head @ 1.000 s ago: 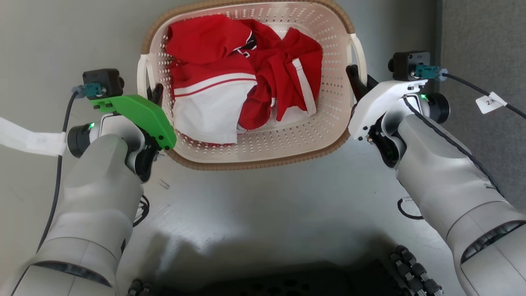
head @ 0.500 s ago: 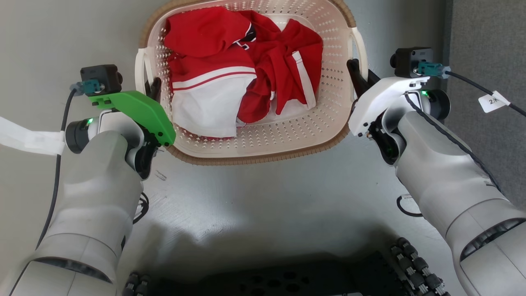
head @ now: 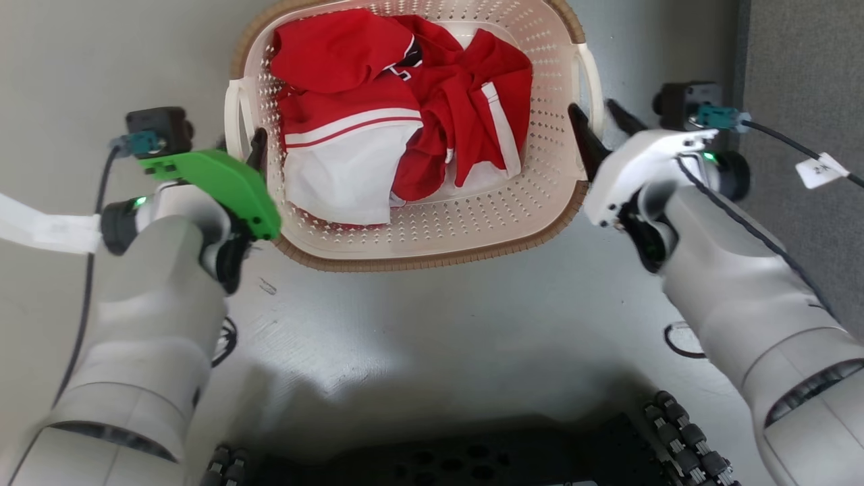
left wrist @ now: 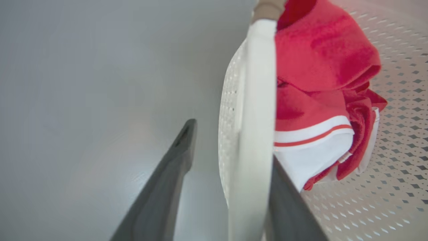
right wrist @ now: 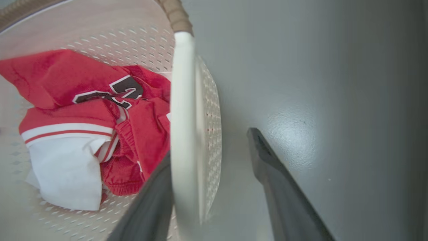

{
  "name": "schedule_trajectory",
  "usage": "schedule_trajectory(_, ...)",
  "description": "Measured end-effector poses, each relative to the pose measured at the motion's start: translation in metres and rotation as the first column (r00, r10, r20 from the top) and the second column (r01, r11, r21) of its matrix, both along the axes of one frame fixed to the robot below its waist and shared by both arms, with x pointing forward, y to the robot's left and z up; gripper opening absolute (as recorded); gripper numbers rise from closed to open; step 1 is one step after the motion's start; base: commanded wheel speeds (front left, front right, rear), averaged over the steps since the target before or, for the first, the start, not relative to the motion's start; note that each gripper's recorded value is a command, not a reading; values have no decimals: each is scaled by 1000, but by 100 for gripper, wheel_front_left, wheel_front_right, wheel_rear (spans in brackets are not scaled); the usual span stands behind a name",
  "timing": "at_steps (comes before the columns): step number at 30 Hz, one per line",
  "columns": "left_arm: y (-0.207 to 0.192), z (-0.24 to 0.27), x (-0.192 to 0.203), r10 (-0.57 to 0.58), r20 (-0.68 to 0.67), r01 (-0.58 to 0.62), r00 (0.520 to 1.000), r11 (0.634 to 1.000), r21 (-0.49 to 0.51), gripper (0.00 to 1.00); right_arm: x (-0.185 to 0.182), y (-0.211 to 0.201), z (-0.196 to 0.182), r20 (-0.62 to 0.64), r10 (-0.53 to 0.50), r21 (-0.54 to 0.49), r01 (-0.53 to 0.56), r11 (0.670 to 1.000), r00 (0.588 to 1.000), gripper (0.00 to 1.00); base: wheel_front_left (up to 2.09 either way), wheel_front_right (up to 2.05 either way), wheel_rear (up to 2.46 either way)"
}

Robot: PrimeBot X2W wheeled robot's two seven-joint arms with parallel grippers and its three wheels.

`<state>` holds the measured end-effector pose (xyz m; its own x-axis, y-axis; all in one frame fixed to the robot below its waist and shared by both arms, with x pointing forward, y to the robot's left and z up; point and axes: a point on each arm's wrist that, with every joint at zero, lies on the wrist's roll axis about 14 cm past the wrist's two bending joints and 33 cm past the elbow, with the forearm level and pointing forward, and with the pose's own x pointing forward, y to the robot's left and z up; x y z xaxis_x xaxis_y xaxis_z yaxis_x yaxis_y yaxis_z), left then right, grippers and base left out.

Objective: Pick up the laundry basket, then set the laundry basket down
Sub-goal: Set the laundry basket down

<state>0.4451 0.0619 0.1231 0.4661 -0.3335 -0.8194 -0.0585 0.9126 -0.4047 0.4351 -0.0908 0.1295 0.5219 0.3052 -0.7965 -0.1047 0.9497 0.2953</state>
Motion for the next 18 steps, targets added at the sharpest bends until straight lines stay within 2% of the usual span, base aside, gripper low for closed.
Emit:
schedule_trajectory(13,8,7,6,7,19,-7,1000,1000,13,100,0,1,4,2,19,9,-19,1000,1000,100,0,0,0)
schedule_trajectory(18,9,18,16,21,69,-22,997,1000,12,100,0,1,12,14,24,10,-24,1000,1000,100,0,0,0)
